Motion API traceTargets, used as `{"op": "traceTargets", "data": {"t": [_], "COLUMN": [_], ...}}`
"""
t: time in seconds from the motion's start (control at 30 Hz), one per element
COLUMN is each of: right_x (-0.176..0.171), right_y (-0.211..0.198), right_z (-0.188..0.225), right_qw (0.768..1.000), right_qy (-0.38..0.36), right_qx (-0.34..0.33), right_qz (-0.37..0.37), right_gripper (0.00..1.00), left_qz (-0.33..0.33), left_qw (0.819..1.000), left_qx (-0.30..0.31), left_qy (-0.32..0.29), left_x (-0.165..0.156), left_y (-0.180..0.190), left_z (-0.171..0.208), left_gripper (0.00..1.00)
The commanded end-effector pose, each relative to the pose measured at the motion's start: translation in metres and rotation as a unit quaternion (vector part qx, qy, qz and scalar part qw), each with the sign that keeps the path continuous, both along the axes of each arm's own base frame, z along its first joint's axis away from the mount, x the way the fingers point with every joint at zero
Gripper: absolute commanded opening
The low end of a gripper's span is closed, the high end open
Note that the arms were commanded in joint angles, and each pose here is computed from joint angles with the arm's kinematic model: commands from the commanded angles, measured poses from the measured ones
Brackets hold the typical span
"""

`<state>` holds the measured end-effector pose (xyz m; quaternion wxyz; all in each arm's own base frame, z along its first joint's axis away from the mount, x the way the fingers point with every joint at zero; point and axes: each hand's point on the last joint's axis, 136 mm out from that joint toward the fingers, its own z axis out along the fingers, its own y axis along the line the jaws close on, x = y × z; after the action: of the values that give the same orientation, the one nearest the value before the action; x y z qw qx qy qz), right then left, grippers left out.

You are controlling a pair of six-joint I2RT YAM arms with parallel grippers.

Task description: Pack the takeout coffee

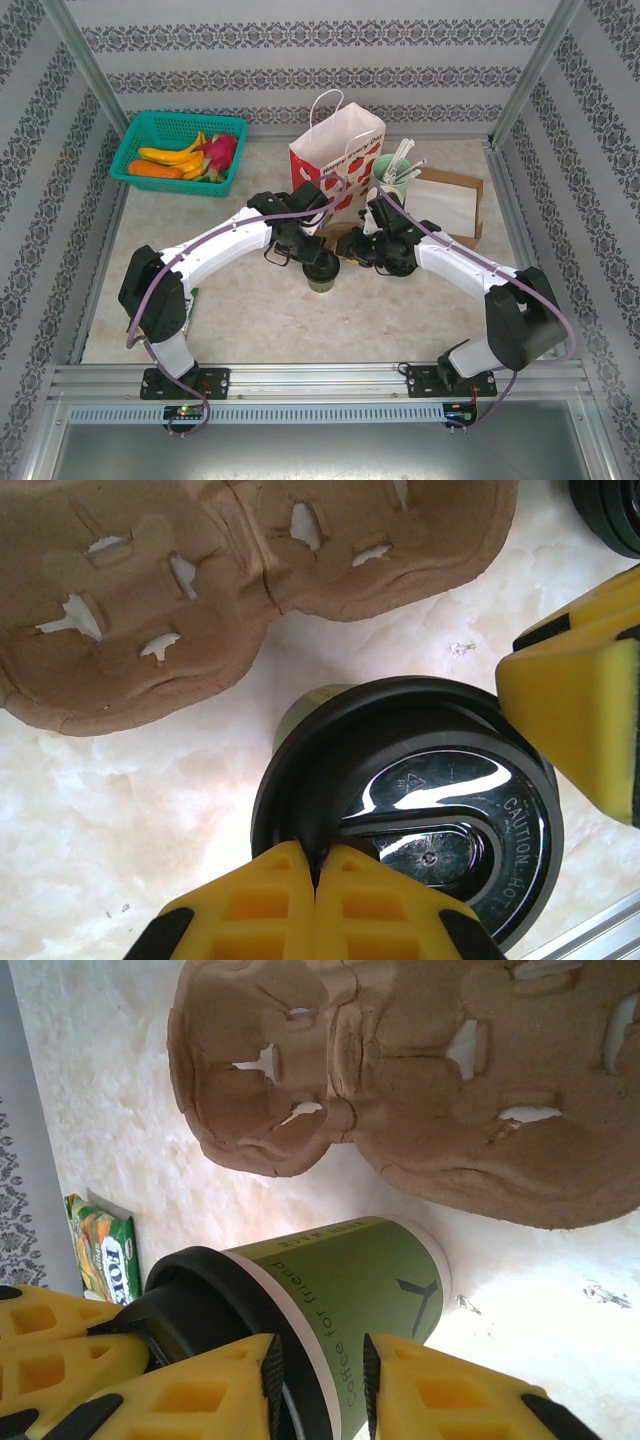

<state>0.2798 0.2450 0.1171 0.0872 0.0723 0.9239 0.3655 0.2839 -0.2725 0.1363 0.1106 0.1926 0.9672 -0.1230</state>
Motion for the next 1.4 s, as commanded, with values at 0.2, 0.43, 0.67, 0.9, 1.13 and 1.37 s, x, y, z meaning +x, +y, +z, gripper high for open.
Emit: {"op": "traceTargets", "data": {"t": [0.2,0.43,0.67,0.9,1.13,1.37], "right_x": [-0.010,-0.024,-0.021,-0.022,-0.023,-0.023], "right_y": [0.004,0.010,0.028,0.041,0.053,0.056], "right_z": [-0.001,-0.035,-0.033,-0.035,-0.039,-0.039], "right_qw": [1.000,0.998,0.996,0.994,0.992,0.992], "right_qy": [0.009,0.059,0.060,0.064,0.070,0.062], "right_qx": [0.009,0.009,0.023,0.024,0.024,0.011], "right_qz": [0.020,0.028,0.063,0.083,0.101,0.108], "right_gripper": [0.32,0.29,0.32,0.35,0.33,0.30], "left_qz": [-0.017,-0.017,-0.026,-0.025,-0.018,-0.012], "left_qw": [1.000,1.000,0.999,1.000,1.000,1.000], "left_qx": [0.010,0.010,0.008,0.006,0.011,0.019], "left_qy": [0.011,0.024,0.018,0.002,-0.008,-0.012], "left_x": [-0.005,-0.009,-0.007,-0.001,0.002,0.002], "left_y": [-0.010,-0.012,-0.022,-0.024,-0.023,-0.021], "left_z": [-0.011,-0.025,-0.029,-0.021,-0.016,-0.014], "left_gripper": [0.00,0.00,0.00,0.00,0.00,0.00]}}
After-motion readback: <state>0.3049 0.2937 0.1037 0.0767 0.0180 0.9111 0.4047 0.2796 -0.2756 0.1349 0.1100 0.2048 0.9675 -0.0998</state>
